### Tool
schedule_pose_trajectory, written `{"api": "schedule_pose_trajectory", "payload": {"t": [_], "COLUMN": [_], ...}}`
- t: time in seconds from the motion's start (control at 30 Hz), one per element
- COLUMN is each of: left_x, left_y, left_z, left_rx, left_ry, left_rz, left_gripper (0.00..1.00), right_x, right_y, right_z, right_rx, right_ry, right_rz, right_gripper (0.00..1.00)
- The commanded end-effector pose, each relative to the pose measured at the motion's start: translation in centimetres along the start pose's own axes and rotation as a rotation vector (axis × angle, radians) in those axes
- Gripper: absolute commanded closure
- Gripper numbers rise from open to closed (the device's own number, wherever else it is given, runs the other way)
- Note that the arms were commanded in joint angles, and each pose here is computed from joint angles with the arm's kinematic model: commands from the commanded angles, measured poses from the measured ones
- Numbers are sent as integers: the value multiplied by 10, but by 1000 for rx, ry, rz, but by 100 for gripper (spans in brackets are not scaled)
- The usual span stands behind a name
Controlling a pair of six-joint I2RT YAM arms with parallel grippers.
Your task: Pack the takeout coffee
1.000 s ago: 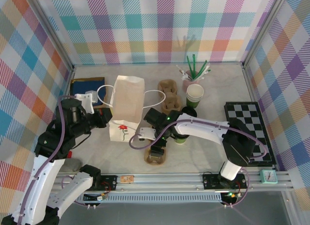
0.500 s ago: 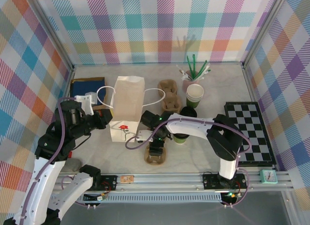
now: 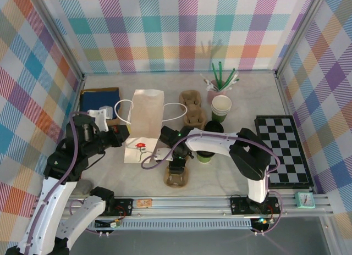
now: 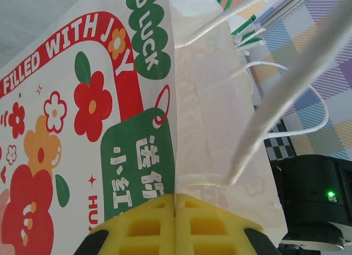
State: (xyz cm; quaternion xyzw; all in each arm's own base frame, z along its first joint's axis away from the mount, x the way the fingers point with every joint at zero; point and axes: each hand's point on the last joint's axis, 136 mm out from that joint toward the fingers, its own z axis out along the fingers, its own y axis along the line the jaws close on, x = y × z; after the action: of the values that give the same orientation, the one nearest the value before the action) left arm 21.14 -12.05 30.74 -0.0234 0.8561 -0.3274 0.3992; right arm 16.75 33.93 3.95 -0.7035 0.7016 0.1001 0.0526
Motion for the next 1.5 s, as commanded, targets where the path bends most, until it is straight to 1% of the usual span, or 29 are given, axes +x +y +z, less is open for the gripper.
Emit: {"api": "schedule_pose_trajectory", "payload": {"t": [0.0, 0.1, 0.23, 0.33, 0.5, 0.7, 0.87, 0.93, 1.03, 1.2, 1.33, 1.37, 1.4, 1.43, 1.47], "left_x": [-7, -5, -3, -3, -3, -4, -7, -7, -5, -3, 3, 5, 6, 8, 9], "left_y": [-7, -6, -5, -5, -7, -15, -24, -23, -20, -18, -16, -15, -14, -13, -12], "left_z": [-3, -2, -2, -1, 0, -2, 0, 3, 8, 14, 17, 17, 17, 17, 16], "left_rx": [42, 42, 45, 50, 65, 117, 175, 175, 178, 187, 190, 186, 181, 176, 166], "left_ry": [-35, -33, -27, -25, -27, -44, -56, -47, -49, -40, -16, -9, -4, 2, 5], "left_rz": [-15, -22, -25, -32, -40, -57, -93, -111, -136, -171, -189, -191, -190, -185, -183], "left_gripper": [100, 100, 100, 100, 100, 100, 100, 100, 100, 100, 99, 96, 85, 76, 69], "right_x": [-3, -1, -1, -4, -10, -9, 1, 6, 17, 40, 44, 43, 40, 38, 36], "right_y": [7, 8, 10, 13, 21, 49, 78, 85, 88, 82, 78, 78, 76, 75, 74], "right_z": [0, 2, -2, -8, -27, -72, -126, -146, -170, -192, -212, -216, -222, -228, -232], "right_rx": [-19, -14, -7, 13, 36, 41, 22, 25, 62, 161, 215, 219, 228, 238, 244], "right_ry": [10, 32, 35, 32, 36, 17, -40, -67, -99, -94, -121, -127, -133, -136, -136], "right_rz": [-10, -11, -5, -17, -31, -26, -1, 18, 42, 61, 66, 65, 63, 59, 51], "right_gripper": [48, 56, 58, 64, 65, 64, 64, 64, 63, 62, 61, 61, 60, 60, 60]}}
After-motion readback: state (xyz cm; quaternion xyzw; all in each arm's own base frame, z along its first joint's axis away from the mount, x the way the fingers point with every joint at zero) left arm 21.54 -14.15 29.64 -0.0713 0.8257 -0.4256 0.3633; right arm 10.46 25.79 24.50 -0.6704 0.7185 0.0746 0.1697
